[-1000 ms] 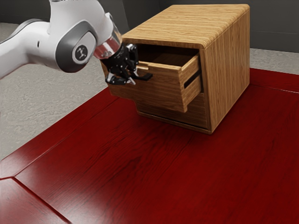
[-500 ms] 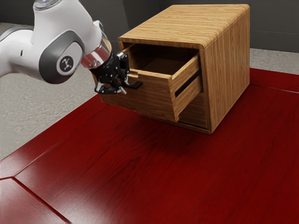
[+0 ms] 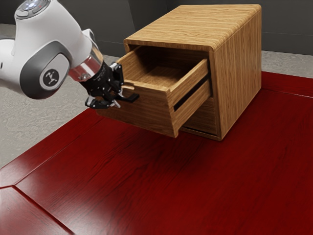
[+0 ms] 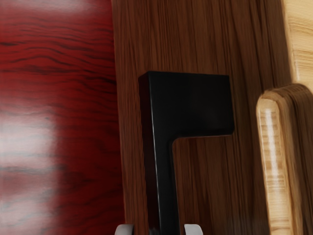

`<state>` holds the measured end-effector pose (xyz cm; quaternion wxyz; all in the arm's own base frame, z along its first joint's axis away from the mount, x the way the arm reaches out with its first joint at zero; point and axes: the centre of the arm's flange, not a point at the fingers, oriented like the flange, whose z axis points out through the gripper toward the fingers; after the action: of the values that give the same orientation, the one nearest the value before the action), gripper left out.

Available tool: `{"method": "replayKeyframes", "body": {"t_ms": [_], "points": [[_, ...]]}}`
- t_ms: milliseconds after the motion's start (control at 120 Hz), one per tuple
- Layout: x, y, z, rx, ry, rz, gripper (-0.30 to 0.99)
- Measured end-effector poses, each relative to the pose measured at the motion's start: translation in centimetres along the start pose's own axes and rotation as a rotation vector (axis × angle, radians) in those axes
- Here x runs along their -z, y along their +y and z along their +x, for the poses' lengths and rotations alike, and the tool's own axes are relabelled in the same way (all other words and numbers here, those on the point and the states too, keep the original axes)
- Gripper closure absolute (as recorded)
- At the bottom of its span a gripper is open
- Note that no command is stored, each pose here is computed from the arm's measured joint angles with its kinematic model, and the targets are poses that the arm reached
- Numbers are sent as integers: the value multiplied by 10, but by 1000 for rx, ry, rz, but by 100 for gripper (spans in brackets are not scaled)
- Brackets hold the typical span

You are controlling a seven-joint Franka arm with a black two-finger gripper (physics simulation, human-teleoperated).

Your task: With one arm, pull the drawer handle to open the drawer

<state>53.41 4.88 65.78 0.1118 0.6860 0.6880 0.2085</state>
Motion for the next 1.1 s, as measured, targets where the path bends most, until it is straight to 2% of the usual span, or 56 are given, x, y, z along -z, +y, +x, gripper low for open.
{"method": "replayKeyframes", "body": {"t_ms": [475,792,1008,1100], "points": [[14,-28,5,13,7,0,65],[26,-30,5,13,12,-19,59],[60,-26,6,-12,42,-80,37],[108,5,10,-9,45,-134,25]]}}
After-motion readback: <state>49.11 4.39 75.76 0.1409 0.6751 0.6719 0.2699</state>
